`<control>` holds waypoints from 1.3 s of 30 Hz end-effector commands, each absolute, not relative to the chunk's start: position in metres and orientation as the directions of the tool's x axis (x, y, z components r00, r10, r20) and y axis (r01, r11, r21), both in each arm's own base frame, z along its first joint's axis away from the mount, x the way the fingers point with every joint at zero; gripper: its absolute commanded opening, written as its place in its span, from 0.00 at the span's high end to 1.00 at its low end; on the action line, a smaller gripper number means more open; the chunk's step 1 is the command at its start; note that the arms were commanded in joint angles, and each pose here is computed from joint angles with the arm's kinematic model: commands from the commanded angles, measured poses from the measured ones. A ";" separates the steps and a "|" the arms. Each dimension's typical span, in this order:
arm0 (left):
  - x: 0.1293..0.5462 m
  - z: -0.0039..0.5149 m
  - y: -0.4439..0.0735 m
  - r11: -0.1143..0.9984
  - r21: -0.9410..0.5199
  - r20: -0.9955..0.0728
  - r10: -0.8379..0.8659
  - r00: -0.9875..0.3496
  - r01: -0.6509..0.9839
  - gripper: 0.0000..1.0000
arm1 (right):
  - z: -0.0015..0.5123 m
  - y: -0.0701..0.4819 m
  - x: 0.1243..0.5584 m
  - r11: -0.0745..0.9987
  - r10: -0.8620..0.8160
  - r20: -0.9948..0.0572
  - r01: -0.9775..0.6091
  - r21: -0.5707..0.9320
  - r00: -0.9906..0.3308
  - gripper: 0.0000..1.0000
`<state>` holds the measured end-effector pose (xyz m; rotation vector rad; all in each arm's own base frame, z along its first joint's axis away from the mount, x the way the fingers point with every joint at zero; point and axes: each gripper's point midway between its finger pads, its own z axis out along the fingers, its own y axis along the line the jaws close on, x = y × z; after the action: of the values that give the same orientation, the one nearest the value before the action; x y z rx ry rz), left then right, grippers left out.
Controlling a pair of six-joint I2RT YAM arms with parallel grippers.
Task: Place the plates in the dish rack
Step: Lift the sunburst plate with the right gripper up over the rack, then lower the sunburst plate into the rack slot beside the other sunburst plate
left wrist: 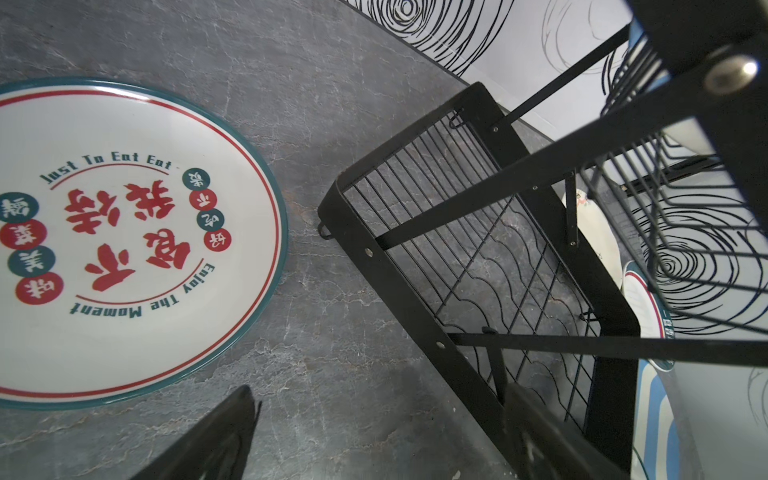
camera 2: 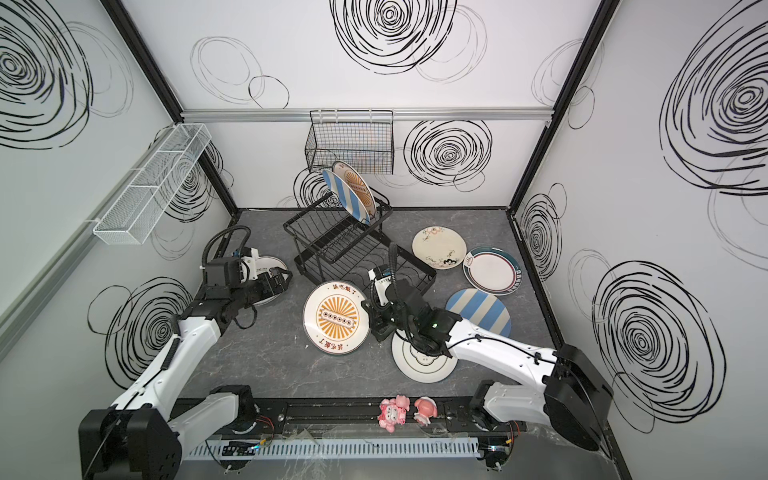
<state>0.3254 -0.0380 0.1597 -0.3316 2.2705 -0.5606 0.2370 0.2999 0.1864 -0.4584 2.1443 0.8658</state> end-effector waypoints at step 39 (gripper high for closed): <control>0.325 0.165 -0.055 0.845 -0.532 -0.632 -0.357 -0.688 0.050 0.04 | 0.498 0.260 0.370 0.918 -0.051 -0.998 -0.392 -0.063 0.041 1.00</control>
<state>0.3214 -0.0547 0.1596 -0.2629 2.2794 -0.6723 0.3640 0.2784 0.4427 -0.4641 1.6861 0.3638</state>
